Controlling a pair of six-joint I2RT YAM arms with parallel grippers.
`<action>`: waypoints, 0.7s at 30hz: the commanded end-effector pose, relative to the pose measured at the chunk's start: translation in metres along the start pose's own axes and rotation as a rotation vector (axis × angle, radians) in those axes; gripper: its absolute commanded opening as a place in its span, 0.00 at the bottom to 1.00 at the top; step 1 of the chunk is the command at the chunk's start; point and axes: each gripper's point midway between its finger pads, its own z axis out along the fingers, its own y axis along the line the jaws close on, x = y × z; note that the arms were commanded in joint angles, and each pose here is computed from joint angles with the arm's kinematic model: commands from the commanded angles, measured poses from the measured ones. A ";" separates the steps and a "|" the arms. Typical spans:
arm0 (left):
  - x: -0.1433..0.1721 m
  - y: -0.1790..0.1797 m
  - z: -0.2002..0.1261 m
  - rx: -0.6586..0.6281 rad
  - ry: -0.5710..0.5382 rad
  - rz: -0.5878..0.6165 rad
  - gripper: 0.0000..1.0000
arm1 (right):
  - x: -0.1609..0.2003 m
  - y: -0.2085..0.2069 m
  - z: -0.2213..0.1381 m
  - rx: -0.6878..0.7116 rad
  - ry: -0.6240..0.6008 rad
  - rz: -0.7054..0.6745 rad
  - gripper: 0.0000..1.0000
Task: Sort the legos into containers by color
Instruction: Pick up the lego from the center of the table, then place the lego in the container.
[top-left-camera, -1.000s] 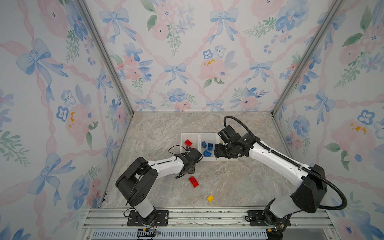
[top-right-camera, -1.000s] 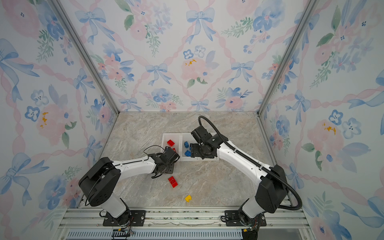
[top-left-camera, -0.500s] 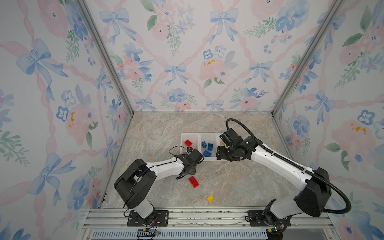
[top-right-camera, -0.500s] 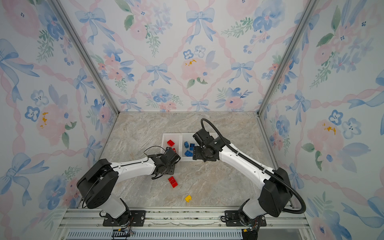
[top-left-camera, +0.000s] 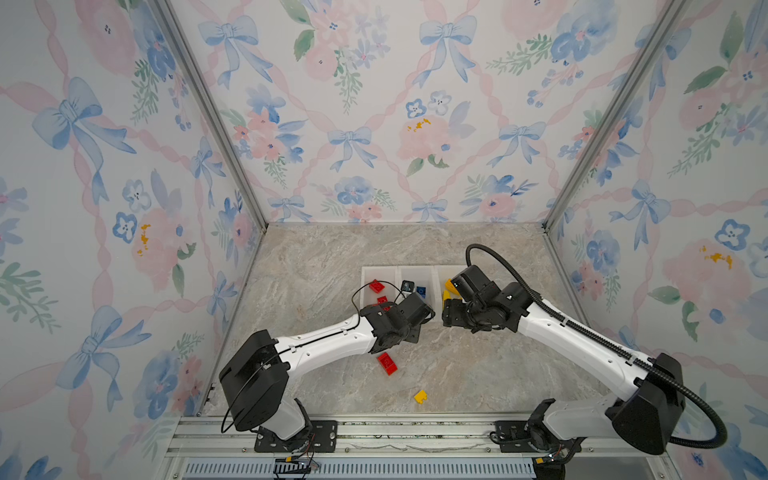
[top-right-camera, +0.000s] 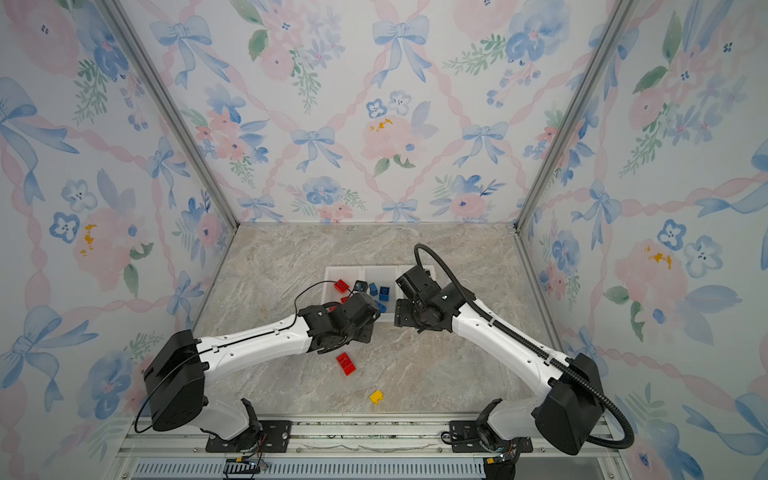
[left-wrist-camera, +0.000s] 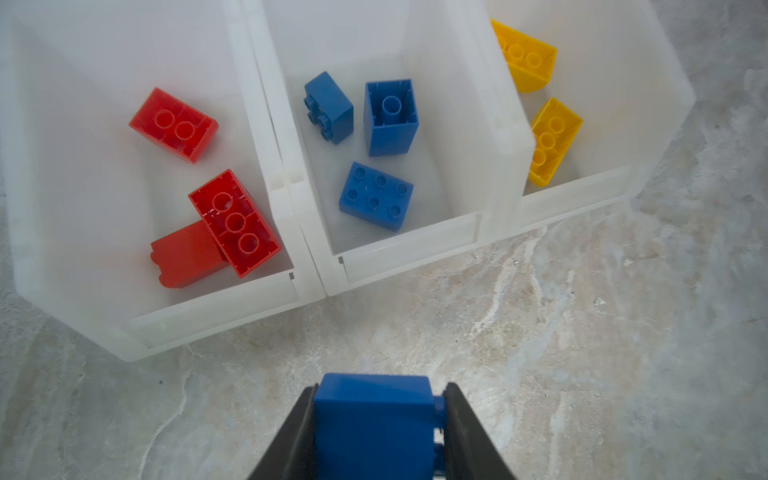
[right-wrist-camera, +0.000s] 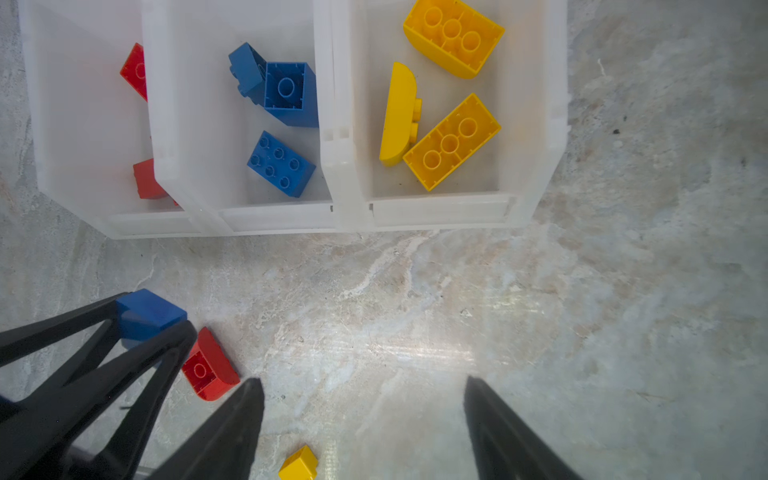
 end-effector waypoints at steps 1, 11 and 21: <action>-0.023 -0.009 -0.006 -0.005 -0.040 0.016 0.31 | 0.001 -0.011 -0.005 0.020 -0.010 0.025 0.79; -0.063 -0.044 0.023 0.020 -0.052 0.060 0.32 | -0.004 -0.016 -0.011 0.010 -0.031 0.050 0.80; -0.063 -0.025 0.068 -0.053 0.002 0.037 0.30 | -0.006 -0.017 -0.007 0.008 -0.024 0.055 0.80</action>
